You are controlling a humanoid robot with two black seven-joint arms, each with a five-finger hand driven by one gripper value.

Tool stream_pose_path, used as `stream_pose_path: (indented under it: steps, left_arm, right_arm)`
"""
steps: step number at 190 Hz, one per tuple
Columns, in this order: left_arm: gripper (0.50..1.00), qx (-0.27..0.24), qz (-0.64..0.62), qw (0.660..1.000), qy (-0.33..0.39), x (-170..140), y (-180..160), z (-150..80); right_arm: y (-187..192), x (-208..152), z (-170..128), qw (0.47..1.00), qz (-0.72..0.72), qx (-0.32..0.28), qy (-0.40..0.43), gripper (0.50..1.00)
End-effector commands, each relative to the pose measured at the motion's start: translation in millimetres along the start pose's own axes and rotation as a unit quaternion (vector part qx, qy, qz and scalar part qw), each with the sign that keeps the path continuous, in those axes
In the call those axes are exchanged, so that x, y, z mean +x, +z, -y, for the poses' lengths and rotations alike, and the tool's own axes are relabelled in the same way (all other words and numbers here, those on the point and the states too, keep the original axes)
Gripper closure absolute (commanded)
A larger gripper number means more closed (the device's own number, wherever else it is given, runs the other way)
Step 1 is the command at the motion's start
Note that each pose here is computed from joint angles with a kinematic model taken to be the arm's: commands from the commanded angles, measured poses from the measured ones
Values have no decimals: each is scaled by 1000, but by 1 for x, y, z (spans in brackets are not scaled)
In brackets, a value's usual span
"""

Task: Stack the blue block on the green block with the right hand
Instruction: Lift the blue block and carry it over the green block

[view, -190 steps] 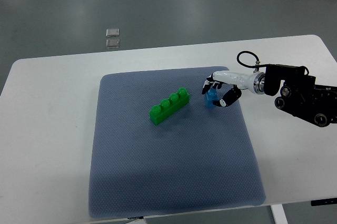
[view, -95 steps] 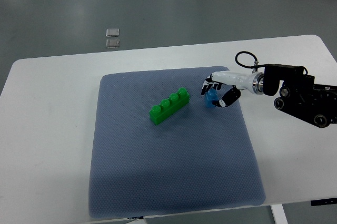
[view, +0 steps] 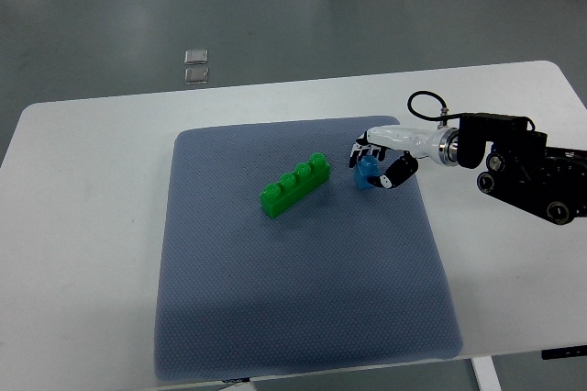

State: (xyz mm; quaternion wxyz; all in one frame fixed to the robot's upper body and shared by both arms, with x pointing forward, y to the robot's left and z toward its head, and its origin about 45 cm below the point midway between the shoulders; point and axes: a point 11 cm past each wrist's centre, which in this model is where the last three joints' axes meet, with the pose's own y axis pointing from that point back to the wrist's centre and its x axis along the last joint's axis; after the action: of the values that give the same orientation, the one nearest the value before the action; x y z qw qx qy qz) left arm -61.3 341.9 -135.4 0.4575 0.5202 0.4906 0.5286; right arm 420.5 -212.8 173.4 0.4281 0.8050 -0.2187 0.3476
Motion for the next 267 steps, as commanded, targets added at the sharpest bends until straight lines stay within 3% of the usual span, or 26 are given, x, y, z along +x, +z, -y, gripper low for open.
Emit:
stream_pose_path:
  steps: [1, 58, 126, 182, 267]
  left_arm:
    - [500, 0, 0, 1000, 0, 0, 0, 0]
    - [500, 0, 0, 1000, 0, 0, 0, 0]
    - [500, 0, 0, 1000, 0, 0, 0, 0]
    - [500, 0, 0, 1000, 0, 0, 0, 0]
    - [500, 0, 0, 1000, 0, 0, 0, 0]
  right_arm:
    - [-1, 1, 0, 1000, -9, 4, 0, 920]
    - [-6, 10, -2, 1000, -11, 25, 11, 920]
    - [-47, 57, -4, 990, -62, 112, 64, 920]
    - [-92, 47, 16, 973, -157, 160, 53, 920]
    - [-96, 41, 16, 953, -239, 182, 43, 920]
